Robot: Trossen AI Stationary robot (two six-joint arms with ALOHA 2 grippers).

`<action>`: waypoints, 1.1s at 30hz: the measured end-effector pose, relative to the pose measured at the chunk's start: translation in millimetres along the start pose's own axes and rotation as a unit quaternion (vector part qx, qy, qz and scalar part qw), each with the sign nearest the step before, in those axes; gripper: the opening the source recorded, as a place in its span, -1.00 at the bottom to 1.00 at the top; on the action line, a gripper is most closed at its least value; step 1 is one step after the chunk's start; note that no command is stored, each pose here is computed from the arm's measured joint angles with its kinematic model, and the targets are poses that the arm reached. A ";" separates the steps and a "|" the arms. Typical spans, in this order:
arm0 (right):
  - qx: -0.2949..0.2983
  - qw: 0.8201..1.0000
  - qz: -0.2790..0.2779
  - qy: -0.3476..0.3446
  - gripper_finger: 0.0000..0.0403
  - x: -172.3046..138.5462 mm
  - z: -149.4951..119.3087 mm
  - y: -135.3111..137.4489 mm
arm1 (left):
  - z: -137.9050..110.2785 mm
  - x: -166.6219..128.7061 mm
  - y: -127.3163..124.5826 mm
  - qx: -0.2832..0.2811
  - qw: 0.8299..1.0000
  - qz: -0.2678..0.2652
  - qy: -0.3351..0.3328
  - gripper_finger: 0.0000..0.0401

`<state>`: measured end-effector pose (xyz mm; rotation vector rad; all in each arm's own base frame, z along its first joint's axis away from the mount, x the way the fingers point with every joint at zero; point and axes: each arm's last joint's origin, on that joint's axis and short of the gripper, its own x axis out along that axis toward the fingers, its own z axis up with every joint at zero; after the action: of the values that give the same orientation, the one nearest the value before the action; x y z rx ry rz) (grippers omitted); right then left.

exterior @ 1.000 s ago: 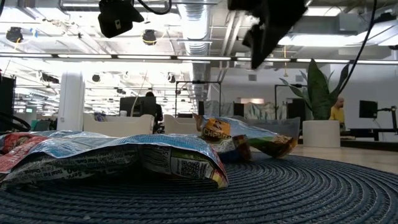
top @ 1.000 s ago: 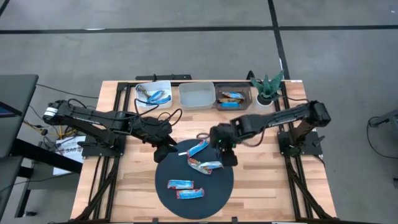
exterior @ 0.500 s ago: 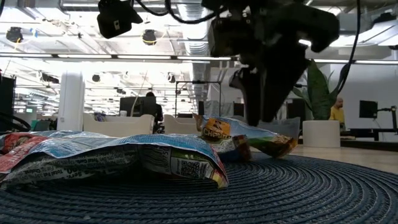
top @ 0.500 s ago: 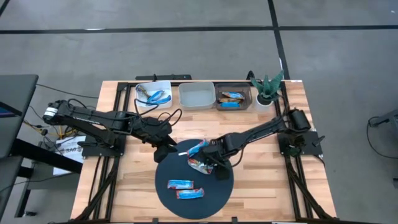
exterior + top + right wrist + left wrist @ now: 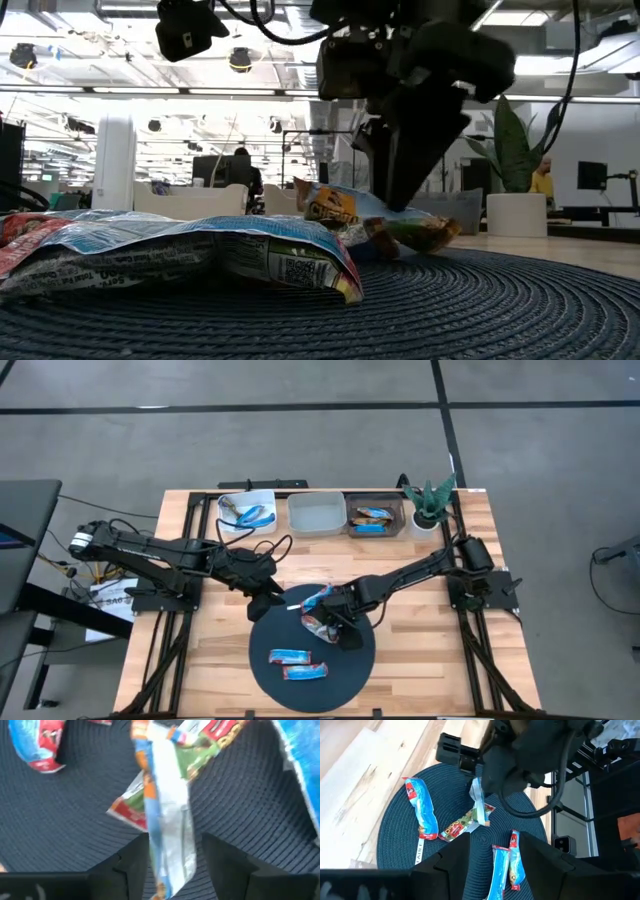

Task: Pick and place Granola Bars by type
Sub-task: Put the yellow granola bar into the black bin

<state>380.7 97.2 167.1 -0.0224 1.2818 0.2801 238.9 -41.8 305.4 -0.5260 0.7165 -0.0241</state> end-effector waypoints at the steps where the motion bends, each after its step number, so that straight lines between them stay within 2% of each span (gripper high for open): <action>1: 0.000 1.000 0.000 0.001 -0.15 4.2 0.7 -2.0 | 0.0 0.0 0.0 0.000 1.000 0.000 0.000 -0.19; 7: 0.004 1.000 0.006 0.025 -0.22 25.3 -1.7 -6.7 | 0.0 0.0 0.0 0.000 1.000 0.000 0.000 -0.19; 15: 0.008 0.999 0.012 0.046 -0.38 25.8 -4.8 -6.9 | -0.1 0.1 0.0 0.000 1.000 -0.001 0.001 -0.19; 26: 0.032 0.999 0.007 0.039 -0.91 1.2 -5.2 -22.9 | 0.3 0.1 -0.3 0.000 1.000 -0.002 -0.001 -0.19; 30: 0.052 0.997 0.002 0.058 -0.92 -13.4 -4.1 -34.5 | 0.3 0.1 -0.3 0.000 1.000 -0.002 -0.001 -0.19; 33: 0.082 0.996 -0.005 0.027 -0.86 -31.5 4.6 -50.3 | 0.4 0.1 -0.3 0.000 1.000 -0.002 -0.001 -0.19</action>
<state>388.0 43.4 191.3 0.1047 1.3555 0.1658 239.2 -42.0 305.7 -0.5273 0.7126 -0.0277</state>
